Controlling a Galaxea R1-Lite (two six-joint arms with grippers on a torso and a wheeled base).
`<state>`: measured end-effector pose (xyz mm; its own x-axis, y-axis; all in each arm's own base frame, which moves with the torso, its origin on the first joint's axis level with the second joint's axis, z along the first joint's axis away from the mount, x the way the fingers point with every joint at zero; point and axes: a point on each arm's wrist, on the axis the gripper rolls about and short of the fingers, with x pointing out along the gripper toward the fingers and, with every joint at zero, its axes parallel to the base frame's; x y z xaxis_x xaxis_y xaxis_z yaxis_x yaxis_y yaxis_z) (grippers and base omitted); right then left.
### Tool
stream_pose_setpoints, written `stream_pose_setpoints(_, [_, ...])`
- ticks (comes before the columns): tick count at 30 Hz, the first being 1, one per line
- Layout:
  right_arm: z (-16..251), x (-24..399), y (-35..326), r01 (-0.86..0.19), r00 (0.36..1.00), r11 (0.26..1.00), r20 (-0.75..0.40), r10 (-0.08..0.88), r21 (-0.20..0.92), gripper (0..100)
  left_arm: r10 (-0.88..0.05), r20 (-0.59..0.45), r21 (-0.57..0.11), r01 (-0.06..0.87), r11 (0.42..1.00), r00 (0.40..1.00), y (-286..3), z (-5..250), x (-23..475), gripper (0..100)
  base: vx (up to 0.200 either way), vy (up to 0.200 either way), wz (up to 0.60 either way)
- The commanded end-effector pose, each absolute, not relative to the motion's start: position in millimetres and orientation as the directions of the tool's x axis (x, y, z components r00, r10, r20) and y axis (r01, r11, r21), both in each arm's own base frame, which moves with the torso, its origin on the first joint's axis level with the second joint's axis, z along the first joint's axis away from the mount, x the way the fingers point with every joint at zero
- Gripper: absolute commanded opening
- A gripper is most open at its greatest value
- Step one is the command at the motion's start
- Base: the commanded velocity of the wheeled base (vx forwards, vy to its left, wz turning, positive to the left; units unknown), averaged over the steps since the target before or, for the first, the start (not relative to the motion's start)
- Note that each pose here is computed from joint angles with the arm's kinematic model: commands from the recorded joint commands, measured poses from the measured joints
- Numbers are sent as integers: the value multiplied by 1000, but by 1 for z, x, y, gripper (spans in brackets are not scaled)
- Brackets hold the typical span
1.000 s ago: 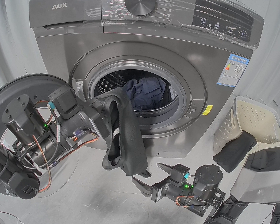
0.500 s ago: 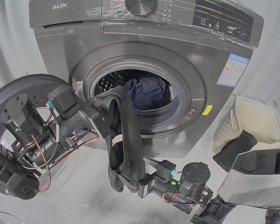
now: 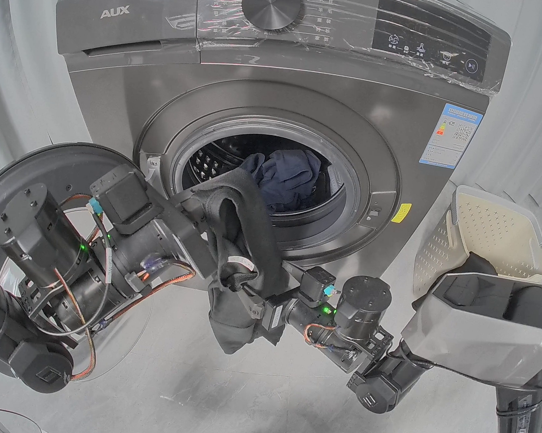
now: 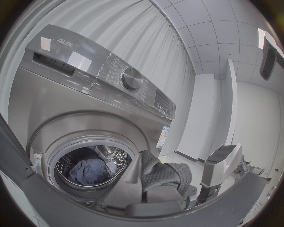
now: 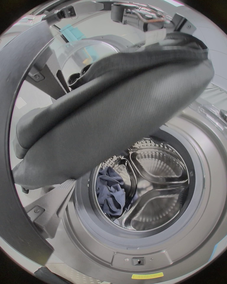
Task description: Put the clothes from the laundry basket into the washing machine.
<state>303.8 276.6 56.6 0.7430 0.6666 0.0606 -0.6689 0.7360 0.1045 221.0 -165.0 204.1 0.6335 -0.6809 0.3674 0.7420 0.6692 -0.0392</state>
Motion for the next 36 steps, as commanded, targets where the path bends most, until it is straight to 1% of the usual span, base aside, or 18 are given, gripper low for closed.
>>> stream_pose_setpoints(1, [43, 320, 274, -648, 761, 755, 52, 646, 103, 100, -684, 387, -34, 751, 659, 618, -164, 210, 215, 0, 0, 0, 0])
stream_pose_setpoints(4, [39, 325, 278, -647, 762, 755, 58, 645, 103, 100, -684, 393, -33, 753, 657, 615, -163, 212, 214, 0, 0, 0, 0])
stream_pose_setpoints(10, [45, 335, 285, -652, 758, 752, 113, 642, 102, 100, -686, 393, -34, 755, 655, 613, -163, 212, 213, 0, 0, 0, 0])
stream_pose_setpoints(15, [45, 335, 286, -649, 760, 753, 113, 640, 104, 100, -684, 394, -36, 754, 656, 614, -163, 212, 213, 0, 0, 0, 0])
stream_pose_setpoints(16, [45, 334, 286, -649, 760, 753, 113, 640, 104, 0, -684, 394, -37, 754, 656, 614, -163, 212, 213, 0, 0, 0, 0])
stream_pose_setpoints(18, [45, 334, 285, -648, 761, 754, 113, 638, 104, 0, -682, 396, -37, 753, 657, 615, -163, 213, 214, 0, 0, 0, 0])
stream_pose_setpoints(25, [56, 330, 273, -638, 769, 762, 121, 627, 106, 0, -655, 389, -42, 723, 689, 647, -155, 211, 221, 0, 0, 0, 0])
stream_pose_setpoints(26, [62, 324, 265, -633, 774, 767, 109, 624, 109, 0, -638, 381, -43, 702, 710, 669, -149, 209, 226, 0, 0, 0, 0])
stream_pose_setpoints(28, [69, 318, 254, -623, 782, 775, 106, 614, 109, 0, -622, 367, -44, 680, 732, 692, -143, 205, 233, 0, 0, 0, 0])
stream_pose_setpoints(32, [86, 310, 232, -599, 801, 793, 115, 588, 111, 0, -612, 307, -55, 655, 753, 729, -137, 188, 240, 0, 0, 0, 0])
stream_pose_setpoints(34, [94, 307, 225, -593, 804, 797, 125, 581, 110, 0, -612, 268, -62, 647, 760, 744, -136, 178, 243, 0, 0, 0, 0])
stream_pose_setpoints(35, [94, 307, 225, -593, 804, 797, 125, 581, 110, 0, -612, 268, -62, 647, 760, 744, -136, 178, 243, 0, 0, 0, 0])
stream_pose_setpoints(36, [100, 304, 222, -596, 802, 796, 135, 582, 111, 0, -614, 242, -65, 644, 762, 751, -136, 171, 244, 0, 0, 0, 0])
